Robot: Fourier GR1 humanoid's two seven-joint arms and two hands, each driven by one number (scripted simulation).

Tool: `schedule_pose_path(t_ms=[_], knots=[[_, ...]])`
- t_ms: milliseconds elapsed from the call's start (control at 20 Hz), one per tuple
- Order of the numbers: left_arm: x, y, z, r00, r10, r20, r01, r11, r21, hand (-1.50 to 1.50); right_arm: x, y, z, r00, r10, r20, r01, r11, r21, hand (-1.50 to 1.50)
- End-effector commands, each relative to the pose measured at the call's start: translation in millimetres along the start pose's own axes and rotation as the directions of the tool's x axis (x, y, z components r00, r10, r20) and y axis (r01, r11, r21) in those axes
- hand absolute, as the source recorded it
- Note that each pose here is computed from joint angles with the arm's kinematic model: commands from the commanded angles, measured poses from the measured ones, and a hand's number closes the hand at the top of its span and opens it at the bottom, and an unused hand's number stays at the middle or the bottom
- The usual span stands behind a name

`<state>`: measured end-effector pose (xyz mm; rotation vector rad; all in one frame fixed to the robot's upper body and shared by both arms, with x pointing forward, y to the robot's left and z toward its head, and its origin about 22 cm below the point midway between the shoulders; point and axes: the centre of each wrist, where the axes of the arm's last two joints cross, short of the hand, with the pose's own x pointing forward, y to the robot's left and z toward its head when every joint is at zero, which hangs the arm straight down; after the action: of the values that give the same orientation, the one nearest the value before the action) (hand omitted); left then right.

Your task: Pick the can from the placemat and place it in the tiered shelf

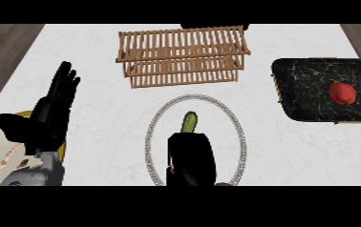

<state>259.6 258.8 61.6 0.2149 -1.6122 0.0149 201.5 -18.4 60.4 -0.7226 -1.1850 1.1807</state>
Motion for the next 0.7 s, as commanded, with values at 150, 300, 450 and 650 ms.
schedule_pose_path(t_ms=[150,300,450,650], knots=[[-6,0,-3,1.000,-0.006,-0.006,0.006,1.000,-0.001,0.00,38,-58,19,0.943,-0.324,0.074,0.332,0.915,-0.227,1.50],[-10,11,1,1.000,-0.007,-0.011,0.008,1.000,0.023,0.00,45,-79,36,0.923,-0.377,0.079,0.382,0.866,-0.323,1.50],[-6,6,0,1.000,0.003,-0.021,-0.002,1.000,0.021,0.00,51,-102,32,0.927,-0.373,0.048,0.356,0.830,-0.430,1.50],[-6,6,1,1.000,-0.015,-0.014,0.015,0.999,0.036,0.00,59,-114,32,0.943,-0.334,0.006,0.293,0.819,-0.493,1.50]])
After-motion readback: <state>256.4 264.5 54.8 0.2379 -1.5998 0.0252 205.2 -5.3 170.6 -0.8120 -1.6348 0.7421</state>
